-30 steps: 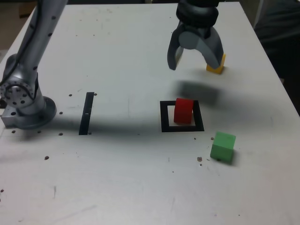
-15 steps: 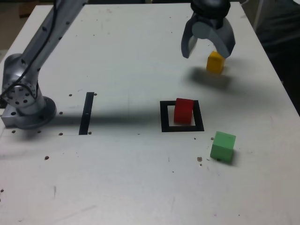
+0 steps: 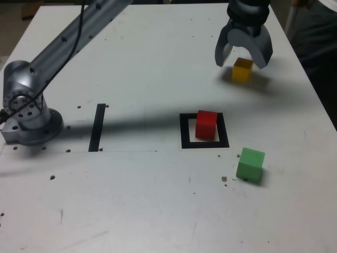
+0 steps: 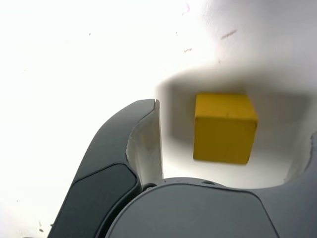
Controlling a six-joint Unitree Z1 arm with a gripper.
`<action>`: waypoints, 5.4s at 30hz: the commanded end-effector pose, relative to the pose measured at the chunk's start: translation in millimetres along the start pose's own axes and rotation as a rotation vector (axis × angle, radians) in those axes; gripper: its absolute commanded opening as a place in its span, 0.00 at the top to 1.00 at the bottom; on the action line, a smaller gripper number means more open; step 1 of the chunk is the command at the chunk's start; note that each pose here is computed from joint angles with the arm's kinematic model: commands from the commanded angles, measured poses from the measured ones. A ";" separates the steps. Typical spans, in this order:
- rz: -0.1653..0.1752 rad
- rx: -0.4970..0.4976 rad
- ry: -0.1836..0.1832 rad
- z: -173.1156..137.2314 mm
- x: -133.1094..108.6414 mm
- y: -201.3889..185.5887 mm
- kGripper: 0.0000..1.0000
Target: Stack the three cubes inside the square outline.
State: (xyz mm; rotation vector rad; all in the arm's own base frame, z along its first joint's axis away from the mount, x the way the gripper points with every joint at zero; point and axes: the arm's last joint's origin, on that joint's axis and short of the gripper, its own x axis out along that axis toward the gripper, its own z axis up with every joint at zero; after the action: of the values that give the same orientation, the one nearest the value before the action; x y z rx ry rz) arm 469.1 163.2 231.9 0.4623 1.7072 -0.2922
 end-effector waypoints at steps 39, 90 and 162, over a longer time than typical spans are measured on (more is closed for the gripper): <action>-0.005 0.028 0.019 17.3 12.1 -3.3 0.74; -0.100 -0.182 -0.042 -22.0 -81.2 -183.1 0.74; 0.017 -0.097 -0.123 -6.9 -108.5 -235.4 0.00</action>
State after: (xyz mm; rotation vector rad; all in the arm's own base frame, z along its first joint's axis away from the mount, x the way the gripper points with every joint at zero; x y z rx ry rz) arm 366.6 -53.4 326.3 0.3791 1.5854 -0.2204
